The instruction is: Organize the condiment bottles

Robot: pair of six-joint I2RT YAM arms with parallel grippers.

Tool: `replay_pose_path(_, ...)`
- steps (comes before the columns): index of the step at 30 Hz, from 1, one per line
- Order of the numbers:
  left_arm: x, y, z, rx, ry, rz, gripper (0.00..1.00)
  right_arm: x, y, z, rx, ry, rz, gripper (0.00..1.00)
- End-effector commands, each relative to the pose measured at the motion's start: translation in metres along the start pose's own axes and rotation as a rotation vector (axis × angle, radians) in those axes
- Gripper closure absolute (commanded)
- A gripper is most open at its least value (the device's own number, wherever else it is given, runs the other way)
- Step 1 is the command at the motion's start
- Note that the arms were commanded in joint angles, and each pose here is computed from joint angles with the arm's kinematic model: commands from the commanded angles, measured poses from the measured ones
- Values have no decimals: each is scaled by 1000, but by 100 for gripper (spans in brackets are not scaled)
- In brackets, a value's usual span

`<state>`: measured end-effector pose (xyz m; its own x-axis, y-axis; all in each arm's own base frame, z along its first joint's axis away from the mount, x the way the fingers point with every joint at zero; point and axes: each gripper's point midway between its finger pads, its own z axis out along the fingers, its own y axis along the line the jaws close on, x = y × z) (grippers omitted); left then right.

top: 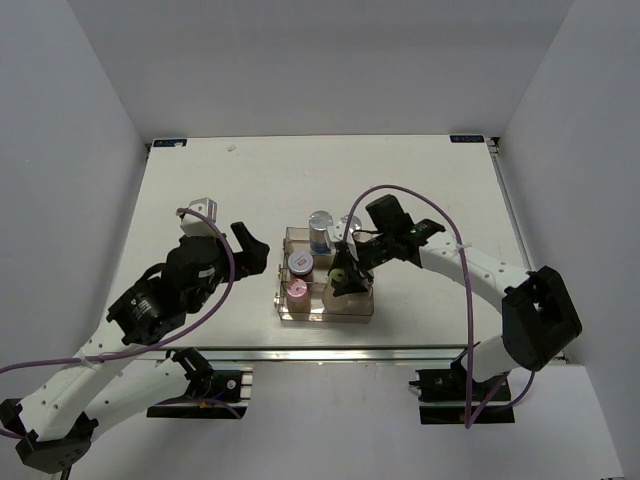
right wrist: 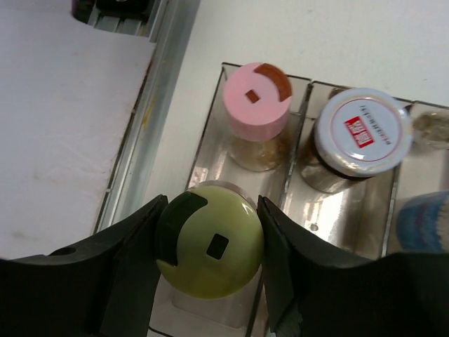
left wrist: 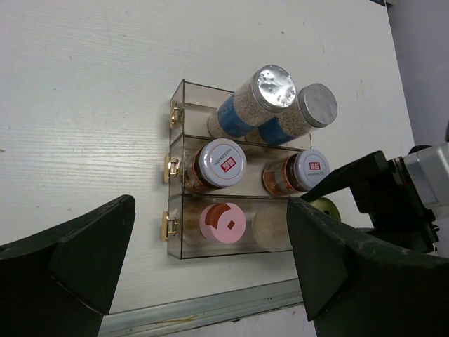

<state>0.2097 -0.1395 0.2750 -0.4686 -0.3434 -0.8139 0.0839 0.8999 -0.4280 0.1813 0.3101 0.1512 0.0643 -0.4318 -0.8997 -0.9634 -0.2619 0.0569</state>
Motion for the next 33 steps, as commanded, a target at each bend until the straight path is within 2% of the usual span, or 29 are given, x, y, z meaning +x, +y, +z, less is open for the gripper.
replay_pose_path(1,-2,-2,3,2,-15,-5,2,-3,15,1,-66,-43,-29,96)
replay_pose_path(5,-2,-1,3,1,-16,-6,2,14,1,4,8,10,-19,93)
replay_pose_path(11,-1,-1,3,-1,-16,-7,2,29,-19,5,95,63,0,82)
replay_pose_path(18,0,-1,4,-2,-15,-7,2,37,-22,7,103,85,6,38)
replay_pose_path(20,1,-1,5,-2,-13,-6,2,35,-21,6,101,84,7,36)
replay_pose_path(21,0,-1,5,-1,-14,-6,2,31,-20,4,100,79,-4,29)
replay_pose_path(22,-1,-1,5,0,-18,-8,2,31,-16,3,91,84,4,27)
replay_pose_path(24,-1,-2,6,1,-17,-5,2,22,-14,-1,90,74,-12,11)
replay_pose_path(28,-3,-4,5,4,-20,-1,2,1,-9,-13,111,58,-24,11)
replay_pose_path(30,-5,-5,5,9,-24,-4,2,-29,-11,-28,161,12,-46,11)
replay_pose_path(32,-8,-8,4,21,-33,-10,2,-50,-14,-41,224,-35,24,11)
replay_pose_path(33,-9,-9,4,25,-36,-10,2,-73,-19,-53,290,-80,7,11)
